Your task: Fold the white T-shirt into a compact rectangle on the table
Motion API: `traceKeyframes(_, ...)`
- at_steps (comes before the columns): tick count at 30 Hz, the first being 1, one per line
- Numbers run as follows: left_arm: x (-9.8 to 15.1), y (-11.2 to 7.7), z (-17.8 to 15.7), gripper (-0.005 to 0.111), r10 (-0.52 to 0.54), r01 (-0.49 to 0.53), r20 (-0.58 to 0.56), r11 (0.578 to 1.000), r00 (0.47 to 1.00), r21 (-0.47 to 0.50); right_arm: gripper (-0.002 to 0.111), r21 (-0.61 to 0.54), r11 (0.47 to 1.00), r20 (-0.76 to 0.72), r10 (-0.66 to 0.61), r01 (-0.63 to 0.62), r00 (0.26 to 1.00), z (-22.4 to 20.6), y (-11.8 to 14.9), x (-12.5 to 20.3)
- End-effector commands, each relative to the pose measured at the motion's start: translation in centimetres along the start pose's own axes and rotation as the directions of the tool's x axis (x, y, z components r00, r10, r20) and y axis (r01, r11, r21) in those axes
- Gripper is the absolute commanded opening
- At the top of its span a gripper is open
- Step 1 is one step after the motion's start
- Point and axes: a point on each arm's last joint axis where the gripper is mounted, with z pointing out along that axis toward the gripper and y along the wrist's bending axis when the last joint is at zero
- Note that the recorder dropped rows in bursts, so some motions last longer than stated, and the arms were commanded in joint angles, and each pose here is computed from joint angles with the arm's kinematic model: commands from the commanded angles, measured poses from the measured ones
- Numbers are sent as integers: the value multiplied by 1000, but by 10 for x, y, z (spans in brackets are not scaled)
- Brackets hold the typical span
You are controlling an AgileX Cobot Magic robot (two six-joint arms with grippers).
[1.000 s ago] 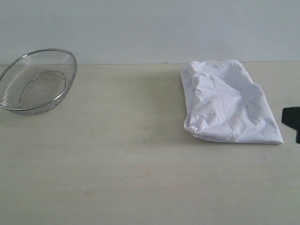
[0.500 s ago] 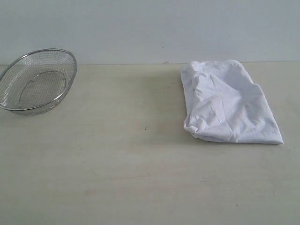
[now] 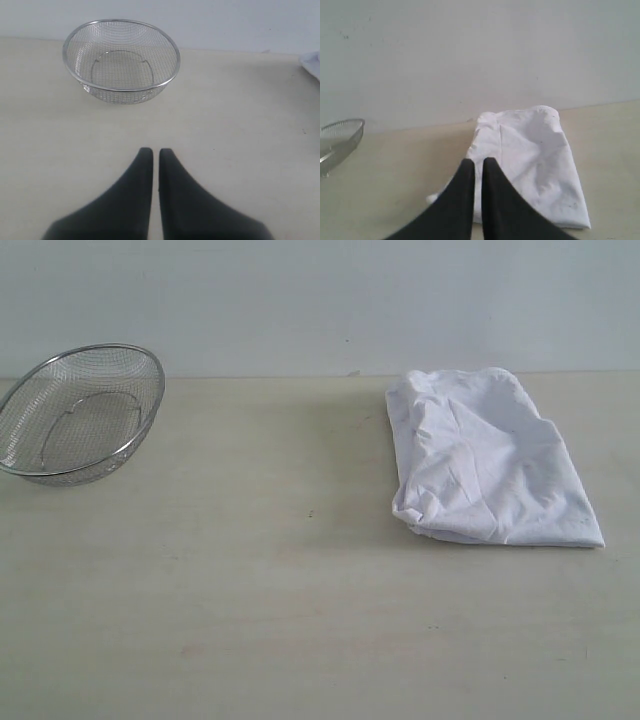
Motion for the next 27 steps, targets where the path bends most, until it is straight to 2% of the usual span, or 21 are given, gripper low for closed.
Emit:
traceKeyframes(1, 1, 0, 1, 5, -9, 9, 1, 1000, 1000, -5, 1, -19, 988, -114, -154, 153, 982, -1, 0, 12)
traceKeyframes(7, 1, 0, 1, 5, -9, 9, 1, 1000, 1000, -5, 1, 20, 986, -278, -153, 165, 948, -4, -6, 26)
traceKeyframes(27, 1, 0, 1, 5, -9, 9, 1, 1000, 1000, -5, 1, 33, 989, -270, -132, 146, 954, -4, -7, 26)
